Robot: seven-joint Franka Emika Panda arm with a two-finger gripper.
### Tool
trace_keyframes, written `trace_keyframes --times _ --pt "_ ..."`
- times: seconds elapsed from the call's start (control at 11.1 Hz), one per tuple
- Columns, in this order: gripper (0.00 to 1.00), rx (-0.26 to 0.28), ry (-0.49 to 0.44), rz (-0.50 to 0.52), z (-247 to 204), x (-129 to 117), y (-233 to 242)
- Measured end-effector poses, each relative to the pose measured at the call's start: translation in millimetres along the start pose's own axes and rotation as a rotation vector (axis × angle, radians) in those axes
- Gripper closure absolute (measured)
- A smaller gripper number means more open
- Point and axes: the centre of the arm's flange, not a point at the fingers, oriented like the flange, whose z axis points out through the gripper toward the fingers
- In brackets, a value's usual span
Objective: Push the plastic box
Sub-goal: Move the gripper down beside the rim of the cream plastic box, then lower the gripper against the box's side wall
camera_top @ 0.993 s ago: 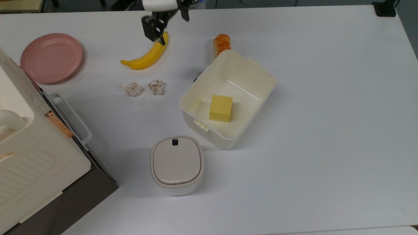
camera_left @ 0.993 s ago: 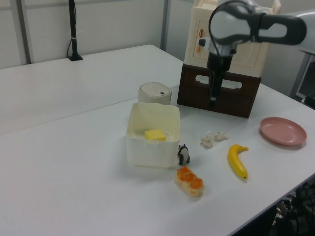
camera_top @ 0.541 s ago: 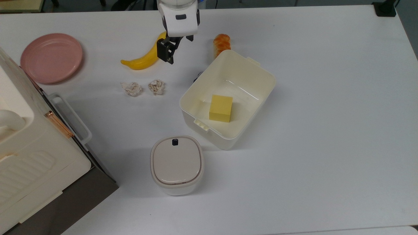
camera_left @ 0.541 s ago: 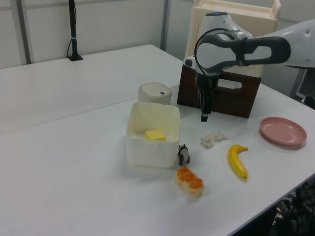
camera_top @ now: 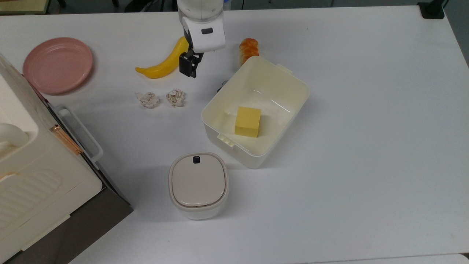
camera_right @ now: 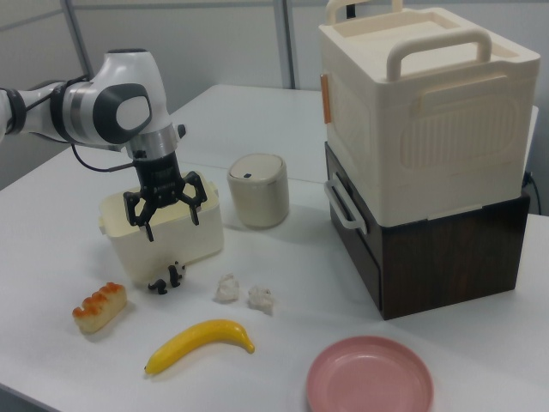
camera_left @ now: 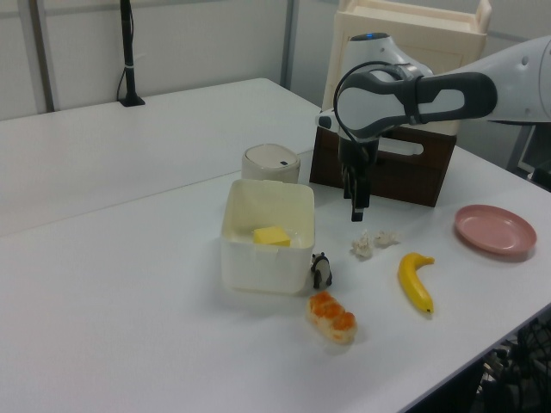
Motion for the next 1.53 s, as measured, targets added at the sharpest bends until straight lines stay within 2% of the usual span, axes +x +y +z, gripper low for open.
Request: trace_keyframes --times 0.36,0.54,0.81,1.08,1.53 --pt "0.0 0.015 -0.012 -0.015 14 9 0" --pt "0.0 0.006 -0.005 -0.016 19 13 2" --pt "0.0 0.006 -0.008 -0.002 37 36 -1" --pt "0.0 -0.006 0.001 0.067 44 50 -3" --pt "0.0 -0.018 0.012 0.133 40 52 -1"
